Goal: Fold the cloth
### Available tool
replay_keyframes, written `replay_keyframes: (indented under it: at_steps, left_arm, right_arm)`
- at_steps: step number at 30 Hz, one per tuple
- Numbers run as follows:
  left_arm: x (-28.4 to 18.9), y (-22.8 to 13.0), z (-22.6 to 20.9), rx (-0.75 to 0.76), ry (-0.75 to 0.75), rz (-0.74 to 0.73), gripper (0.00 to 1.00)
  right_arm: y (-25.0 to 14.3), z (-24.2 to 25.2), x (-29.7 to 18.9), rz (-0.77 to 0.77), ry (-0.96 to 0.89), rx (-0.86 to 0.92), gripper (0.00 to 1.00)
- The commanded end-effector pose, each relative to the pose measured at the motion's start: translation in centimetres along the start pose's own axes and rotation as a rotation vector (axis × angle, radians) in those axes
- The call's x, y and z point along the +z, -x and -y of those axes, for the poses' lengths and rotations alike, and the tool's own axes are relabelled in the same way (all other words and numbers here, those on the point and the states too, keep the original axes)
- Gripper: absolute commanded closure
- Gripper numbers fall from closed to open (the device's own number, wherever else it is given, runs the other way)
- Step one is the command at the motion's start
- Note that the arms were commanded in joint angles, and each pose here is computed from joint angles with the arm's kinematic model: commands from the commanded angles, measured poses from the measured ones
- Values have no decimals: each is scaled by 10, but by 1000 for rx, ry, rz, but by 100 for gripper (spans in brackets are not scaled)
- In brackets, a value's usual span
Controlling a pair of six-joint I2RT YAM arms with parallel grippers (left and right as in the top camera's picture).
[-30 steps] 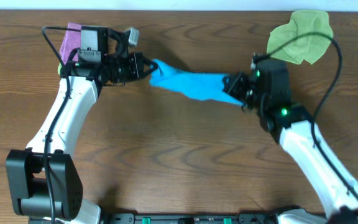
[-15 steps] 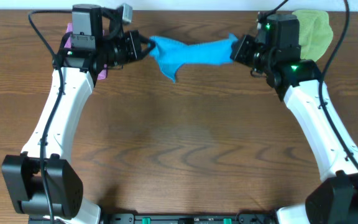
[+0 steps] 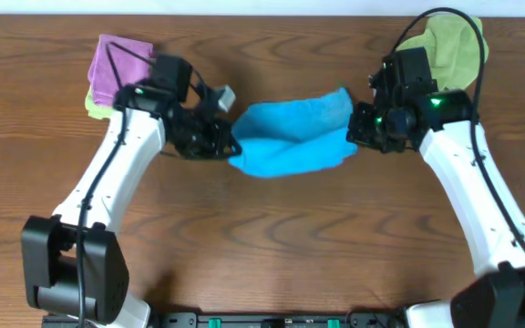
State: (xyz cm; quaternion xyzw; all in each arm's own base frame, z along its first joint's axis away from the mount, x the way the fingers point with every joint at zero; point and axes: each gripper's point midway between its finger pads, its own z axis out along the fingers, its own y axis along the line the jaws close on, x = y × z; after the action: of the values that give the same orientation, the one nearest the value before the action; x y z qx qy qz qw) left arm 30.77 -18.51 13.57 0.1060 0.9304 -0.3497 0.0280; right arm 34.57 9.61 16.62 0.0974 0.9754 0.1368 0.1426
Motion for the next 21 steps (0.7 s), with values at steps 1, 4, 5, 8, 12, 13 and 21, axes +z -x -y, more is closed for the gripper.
replay_keyframes:
  at_steps: [1,4,5,8,12,13,21]
  left_arm:
    - [16,-23,-13,-29,-1,-71,94]
    - [23,-38,-10,-38,-58,-112,94]
    - [23,-40,-8,-39,-72,-119,94]
    - [25,-43,0,-30,-108,-130,94]
    - [37,-57,19,10,-133,-189,94]
    - [41,-62,22,16,-133,-206,94]
    - [62,-112,8,-31,-107,-340,94]
  right_arm:
    - [-6,9,-23,46,-40,-64,99]
    - [-32,21,-22,7,-55,-58,99]
    - [-41,25,-17,-11,-62,-54,99]
    - [-72,41,-2,-77,-90,-3,99]
    - [-100,59,6,-103,-136,72,99]
    - [-103,64,5,-102,-153,89,98]
    - [-154,91,17,-193,-223,191,98]
